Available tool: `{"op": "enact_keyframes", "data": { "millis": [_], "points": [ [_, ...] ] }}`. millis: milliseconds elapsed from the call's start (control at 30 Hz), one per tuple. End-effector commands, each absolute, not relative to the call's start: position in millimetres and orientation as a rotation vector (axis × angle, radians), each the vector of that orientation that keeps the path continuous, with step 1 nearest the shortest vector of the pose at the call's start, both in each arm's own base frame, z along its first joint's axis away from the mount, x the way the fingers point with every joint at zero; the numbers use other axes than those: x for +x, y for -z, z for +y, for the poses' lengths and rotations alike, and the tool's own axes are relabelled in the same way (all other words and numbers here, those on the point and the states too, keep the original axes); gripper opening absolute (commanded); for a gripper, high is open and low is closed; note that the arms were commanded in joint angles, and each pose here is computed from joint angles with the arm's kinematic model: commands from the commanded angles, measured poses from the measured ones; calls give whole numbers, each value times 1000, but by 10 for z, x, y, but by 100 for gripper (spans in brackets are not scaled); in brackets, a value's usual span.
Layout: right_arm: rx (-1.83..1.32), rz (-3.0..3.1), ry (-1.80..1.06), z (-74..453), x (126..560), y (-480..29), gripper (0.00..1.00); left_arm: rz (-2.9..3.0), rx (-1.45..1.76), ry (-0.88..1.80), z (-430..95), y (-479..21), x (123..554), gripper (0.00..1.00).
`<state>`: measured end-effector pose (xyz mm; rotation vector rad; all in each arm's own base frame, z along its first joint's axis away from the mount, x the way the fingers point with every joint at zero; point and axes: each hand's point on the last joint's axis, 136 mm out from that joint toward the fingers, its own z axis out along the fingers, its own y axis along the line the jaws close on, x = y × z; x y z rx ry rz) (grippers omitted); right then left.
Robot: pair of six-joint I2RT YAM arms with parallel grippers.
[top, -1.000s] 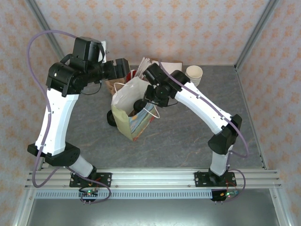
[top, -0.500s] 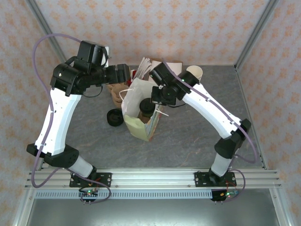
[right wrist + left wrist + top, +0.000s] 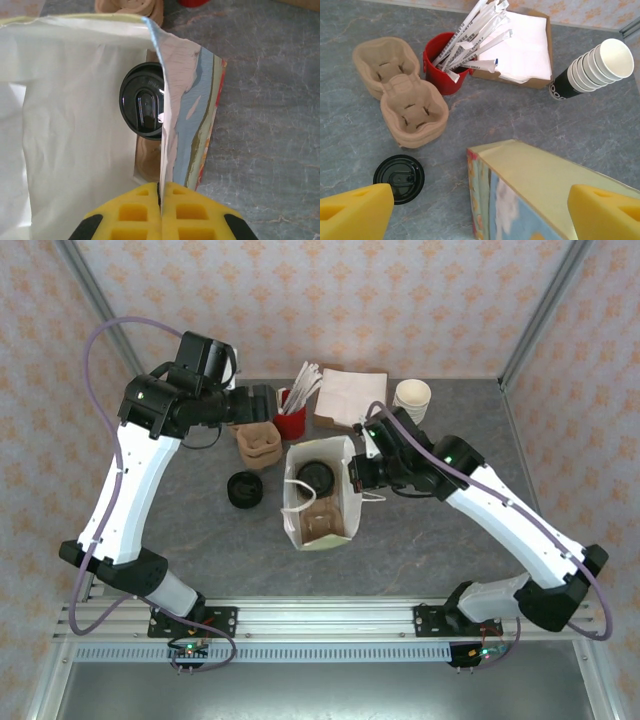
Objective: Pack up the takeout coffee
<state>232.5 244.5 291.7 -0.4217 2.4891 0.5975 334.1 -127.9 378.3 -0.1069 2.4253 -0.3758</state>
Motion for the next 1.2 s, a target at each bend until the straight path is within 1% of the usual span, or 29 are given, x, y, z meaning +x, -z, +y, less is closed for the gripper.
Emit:
{"op": "enact_keyframes", "data": {
  "millis": [0,367,533,667,867,1033,1167],
  "points": [
    [-507,2373,-626,2489,2362,-3085,0,2444,-104,344,-1226,-3722,3330,91],
    [-537,2411,-623,2547,2375,-2942,0,2490,-110,346,-1283,-3569,3413,91],
    [-463,2433,-622,2501,2458,-2919,0,2506,-145,357,-1327,-3512,3519,91],
    [-373,2446,-654,2441,2557,-2926,0,2495,-179,354,-1369,-3483,3696,91],
    [-328,2495,-700,2415,2634,-2862,0,2500,-247,289,-1359,-3319,3970,88],
    [-312,2532,-760,2450,2680,-2779,0,2454,-282,283,-1402,-3249,4236,83],
    [-341,2545,-782,2469,2683,-2722,1,2455,-261,215,-1398,-3100,4440,81]
  ]
}}
